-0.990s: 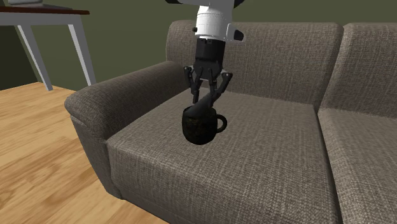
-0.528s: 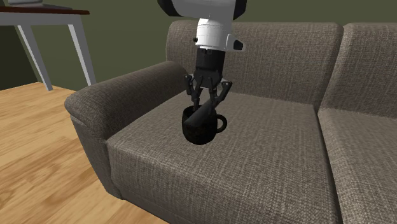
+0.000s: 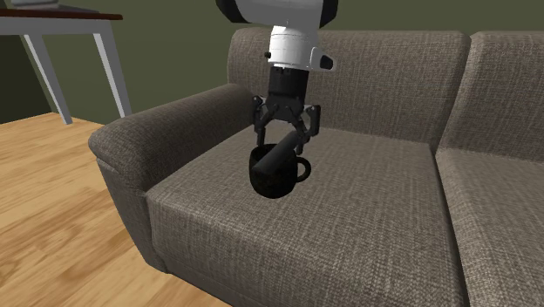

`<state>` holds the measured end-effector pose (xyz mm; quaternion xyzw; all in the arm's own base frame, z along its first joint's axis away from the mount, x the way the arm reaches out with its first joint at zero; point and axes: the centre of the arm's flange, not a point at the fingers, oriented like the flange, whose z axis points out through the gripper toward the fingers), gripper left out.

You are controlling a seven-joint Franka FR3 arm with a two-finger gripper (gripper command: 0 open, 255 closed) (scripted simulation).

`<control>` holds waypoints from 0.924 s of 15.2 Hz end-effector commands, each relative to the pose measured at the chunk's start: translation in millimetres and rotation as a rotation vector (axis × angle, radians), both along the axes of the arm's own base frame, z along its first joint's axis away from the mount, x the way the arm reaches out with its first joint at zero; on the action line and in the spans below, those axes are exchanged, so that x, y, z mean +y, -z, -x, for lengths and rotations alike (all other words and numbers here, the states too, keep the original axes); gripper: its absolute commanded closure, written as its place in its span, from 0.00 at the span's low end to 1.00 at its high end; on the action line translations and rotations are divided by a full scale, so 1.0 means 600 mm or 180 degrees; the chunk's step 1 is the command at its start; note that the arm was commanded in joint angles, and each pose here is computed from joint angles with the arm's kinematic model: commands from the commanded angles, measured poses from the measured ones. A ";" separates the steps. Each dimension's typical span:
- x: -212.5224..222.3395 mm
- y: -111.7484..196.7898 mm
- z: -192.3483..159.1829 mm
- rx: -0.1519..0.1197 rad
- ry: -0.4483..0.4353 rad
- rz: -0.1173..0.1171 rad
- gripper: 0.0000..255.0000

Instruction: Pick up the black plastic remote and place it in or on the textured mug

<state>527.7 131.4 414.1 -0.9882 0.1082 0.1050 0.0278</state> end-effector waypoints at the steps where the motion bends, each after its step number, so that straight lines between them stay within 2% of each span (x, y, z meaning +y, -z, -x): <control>1: 0.000 0.000 0.000 0.0000 0.0000 0.0000 0.00; 2: 0.000 0.000 0.000 0.0000 0.0000 0.0000 0.00; 6: -0.006 -0.081 -0.017 0.0000 0.0000 0.0000 0.00; 14: -0.006 -0.081 -0.017 0.0000 0.0000 0.0000 0.00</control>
